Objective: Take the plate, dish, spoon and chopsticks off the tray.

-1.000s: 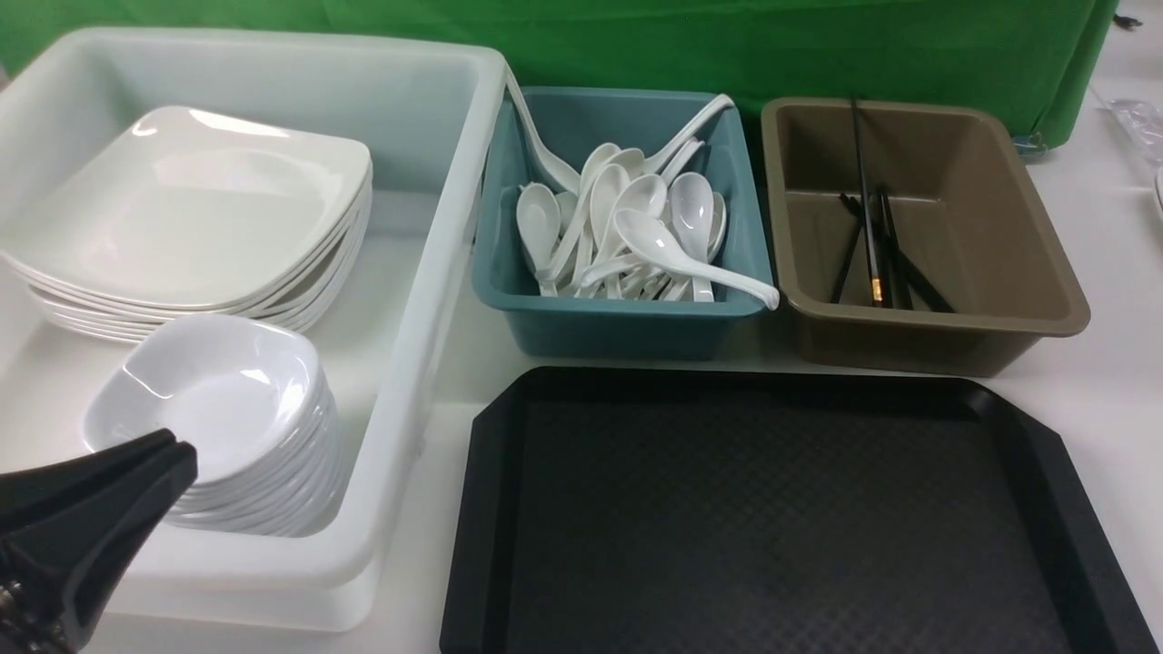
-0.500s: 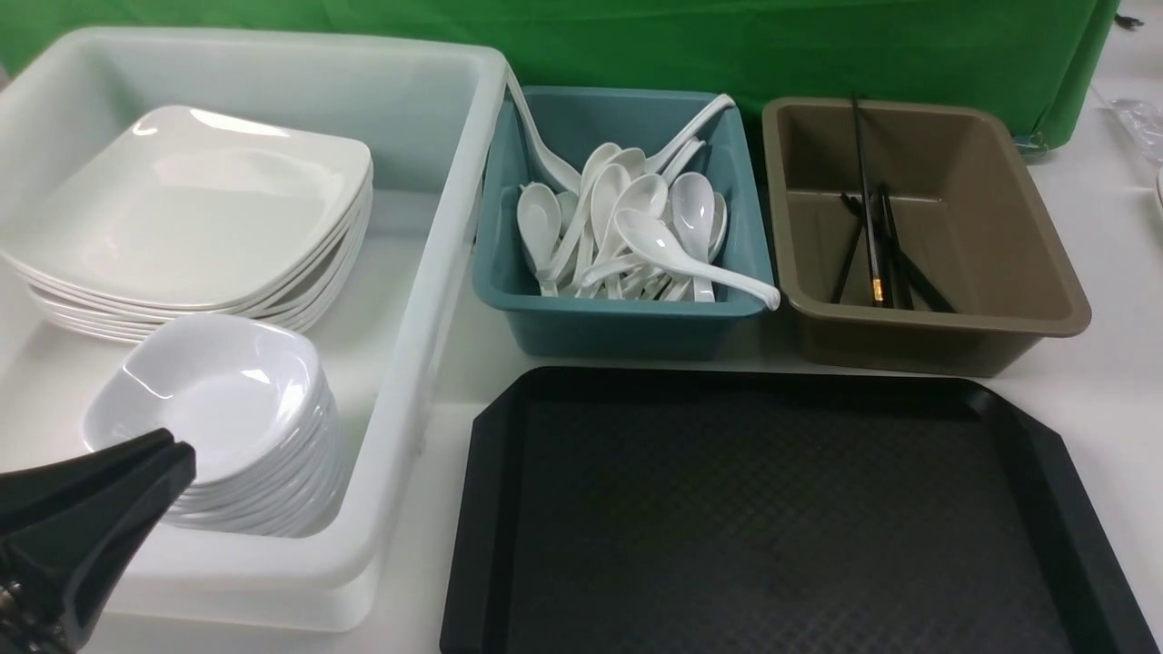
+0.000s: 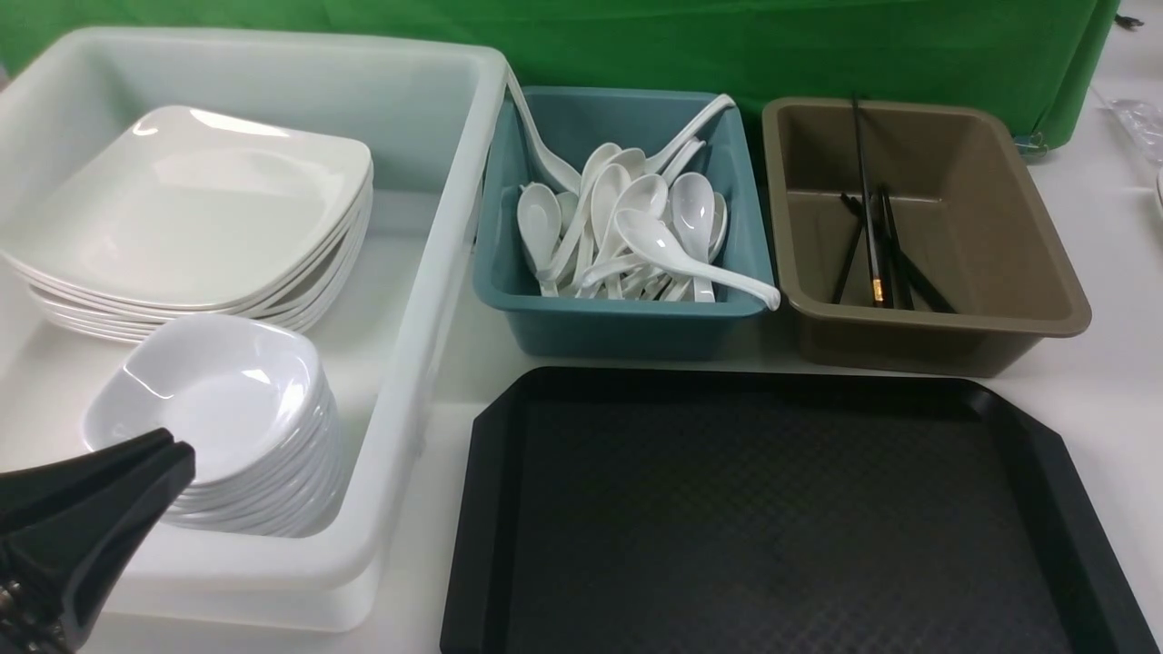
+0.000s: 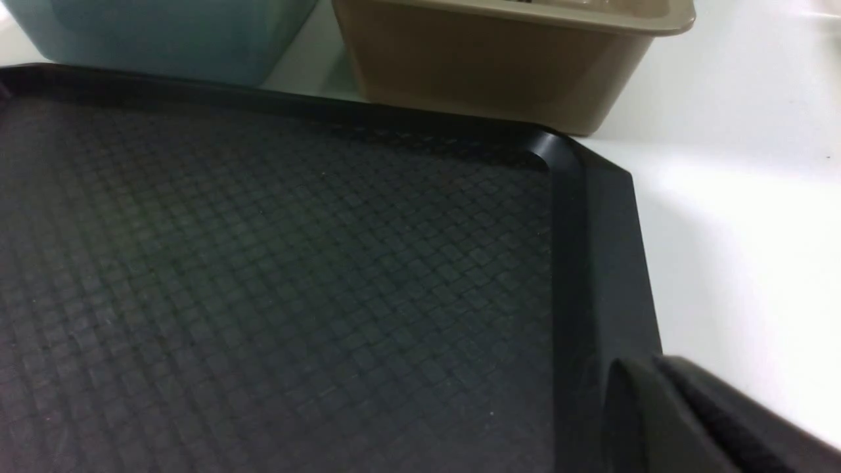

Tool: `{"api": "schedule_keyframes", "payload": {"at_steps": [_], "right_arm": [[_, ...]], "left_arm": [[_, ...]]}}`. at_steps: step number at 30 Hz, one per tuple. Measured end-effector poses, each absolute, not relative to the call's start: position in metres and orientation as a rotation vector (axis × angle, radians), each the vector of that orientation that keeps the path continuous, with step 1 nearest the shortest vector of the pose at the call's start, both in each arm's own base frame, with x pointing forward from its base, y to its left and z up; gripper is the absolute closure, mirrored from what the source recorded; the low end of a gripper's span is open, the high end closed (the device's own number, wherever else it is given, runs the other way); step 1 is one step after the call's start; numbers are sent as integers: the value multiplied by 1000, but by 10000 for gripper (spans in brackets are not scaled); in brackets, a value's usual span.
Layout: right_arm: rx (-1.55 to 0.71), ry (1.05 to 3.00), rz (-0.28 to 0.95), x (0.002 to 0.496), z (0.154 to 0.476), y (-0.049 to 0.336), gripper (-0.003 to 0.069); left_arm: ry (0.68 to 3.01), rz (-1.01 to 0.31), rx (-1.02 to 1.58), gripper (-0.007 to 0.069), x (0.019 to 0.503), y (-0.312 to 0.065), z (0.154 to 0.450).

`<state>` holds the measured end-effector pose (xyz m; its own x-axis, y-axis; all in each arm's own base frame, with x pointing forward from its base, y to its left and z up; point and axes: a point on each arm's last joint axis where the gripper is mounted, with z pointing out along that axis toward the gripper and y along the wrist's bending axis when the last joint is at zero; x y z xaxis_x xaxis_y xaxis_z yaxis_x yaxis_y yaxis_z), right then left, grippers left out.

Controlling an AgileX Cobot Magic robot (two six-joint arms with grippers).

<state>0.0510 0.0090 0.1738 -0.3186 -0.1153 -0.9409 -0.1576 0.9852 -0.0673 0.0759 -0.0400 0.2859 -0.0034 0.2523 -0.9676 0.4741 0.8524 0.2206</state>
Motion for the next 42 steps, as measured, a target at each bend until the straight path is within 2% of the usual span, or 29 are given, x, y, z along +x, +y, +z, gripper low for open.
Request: {"api": "schedule_keyframes", "payload": {"at_steps": [9,13,14,15,17,22,25,42], "right_arm": [[-196,1898,43,51,174,9,587],[-196,1897,43,51,174,9,582],[-196,1896,43,51,174,9,580],[-196,1896,43,51,174,9,578],[-195,1896,43,51,174,9,574],[-196,1896,43,51,174,9,566],[-195,1893,42,51,174,9,560],[-195,1891,42,51,175,9,519]], "left_arm": [[1574,-173,564,608,77,-38,284],[1535,-150,385,608,77,-28,280],[1526,-146,248,608,72,-19,270],[1526,-139,227,608,71,-17,269],[1549,-117,97,608,65,-9,246],[1686,-106,-67,608,57,-3,195],[1762,-115,-85,608,55,-3,186],[1770,-119,-94,608,55,-3,185]]}}
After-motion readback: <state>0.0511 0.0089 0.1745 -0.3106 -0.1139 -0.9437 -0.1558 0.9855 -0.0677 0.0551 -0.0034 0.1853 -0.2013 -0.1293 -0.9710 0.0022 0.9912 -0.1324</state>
